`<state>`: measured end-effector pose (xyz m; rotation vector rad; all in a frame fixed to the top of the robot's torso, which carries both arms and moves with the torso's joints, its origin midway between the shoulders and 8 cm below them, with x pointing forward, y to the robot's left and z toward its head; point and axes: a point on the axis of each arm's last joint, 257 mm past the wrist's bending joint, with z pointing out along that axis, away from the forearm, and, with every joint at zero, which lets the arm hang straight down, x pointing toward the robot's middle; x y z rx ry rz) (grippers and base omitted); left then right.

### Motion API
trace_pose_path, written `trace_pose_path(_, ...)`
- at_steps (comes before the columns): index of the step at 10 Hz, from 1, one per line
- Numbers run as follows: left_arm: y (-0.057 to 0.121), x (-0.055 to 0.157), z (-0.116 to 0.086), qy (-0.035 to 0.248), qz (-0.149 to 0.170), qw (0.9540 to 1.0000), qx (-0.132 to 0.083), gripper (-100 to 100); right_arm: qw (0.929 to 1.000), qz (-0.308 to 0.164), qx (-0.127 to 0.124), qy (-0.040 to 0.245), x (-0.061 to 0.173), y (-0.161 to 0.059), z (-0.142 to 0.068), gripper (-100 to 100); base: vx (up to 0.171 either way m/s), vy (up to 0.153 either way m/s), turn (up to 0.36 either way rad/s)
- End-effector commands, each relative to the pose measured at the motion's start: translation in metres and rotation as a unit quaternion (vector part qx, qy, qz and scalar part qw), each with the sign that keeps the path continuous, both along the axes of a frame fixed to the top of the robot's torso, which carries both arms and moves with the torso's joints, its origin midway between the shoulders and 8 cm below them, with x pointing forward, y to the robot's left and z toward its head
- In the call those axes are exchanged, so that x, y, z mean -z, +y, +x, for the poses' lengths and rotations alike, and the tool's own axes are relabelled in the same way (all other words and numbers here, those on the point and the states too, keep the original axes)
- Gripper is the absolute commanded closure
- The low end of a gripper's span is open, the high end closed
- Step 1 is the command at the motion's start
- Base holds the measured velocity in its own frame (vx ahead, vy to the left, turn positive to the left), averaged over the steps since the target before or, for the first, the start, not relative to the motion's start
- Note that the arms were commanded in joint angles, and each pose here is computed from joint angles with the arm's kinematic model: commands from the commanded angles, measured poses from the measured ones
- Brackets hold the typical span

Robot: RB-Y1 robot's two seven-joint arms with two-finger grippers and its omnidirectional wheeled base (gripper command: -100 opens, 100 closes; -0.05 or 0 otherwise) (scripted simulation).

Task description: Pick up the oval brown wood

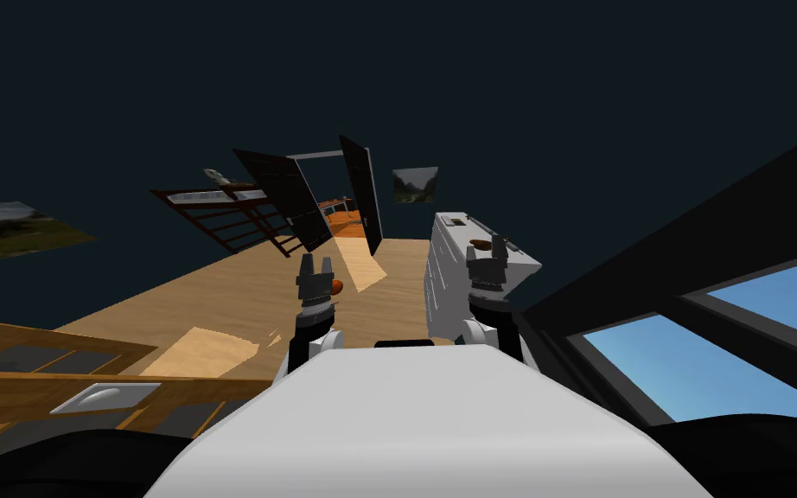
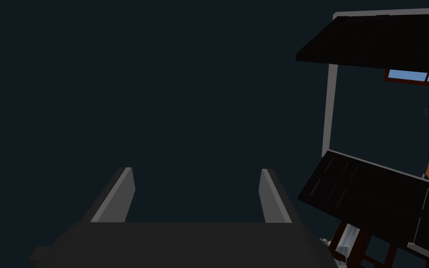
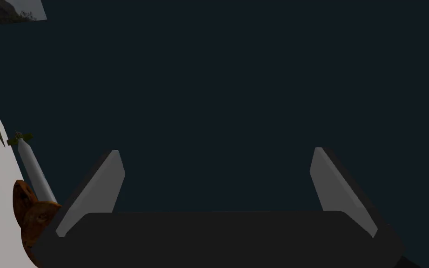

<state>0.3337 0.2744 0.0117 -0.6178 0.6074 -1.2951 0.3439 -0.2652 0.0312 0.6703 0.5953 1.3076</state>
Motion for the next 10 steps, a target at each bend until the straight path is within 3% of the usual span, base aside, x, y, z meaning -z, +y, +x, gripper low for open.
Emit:
trace_pose_path(1,0.000,0.000,0.000,0.000,0.000,1.0000,0.000,0,0.9995,-0.029,0.001,0.013,0.006,-0.002,-0.001,-100,-0.004,0.014,-0.015)
trace_pose_path(4,0.000,0.000,0.000,0.000,0.000,1.0000,0.000,0,0.9962,-0.078,0.010,0.037,0.018,-0.010,-0.005,-100,-0.013,0.029,-0.020)
trace_pose_path(7,0.000,0.000,0.000,0.000,0.000,1.0000,0.000,0,0.9850,-0.147,0.046,0.078,0.038,-0.033,-0.018,-100,-0.035,0.063,-0.053)
trace_pose_path(8,0.000,0.000,0.000,0.000,0.000,1.0000,0.000,0,0.9837,-0.150,0.052,0.084,0.041,-0.039,-0.020,-100,-0.034,0.060,-0.027)
trace_pose_path(10,0.000,0.000,0.000,0.000,0.000,1.0000,0.000,0,0.9694,-0.200,0.087,0.112,0.051,-0.061,-0.032,-100,-0.041,0.053,-0.060)
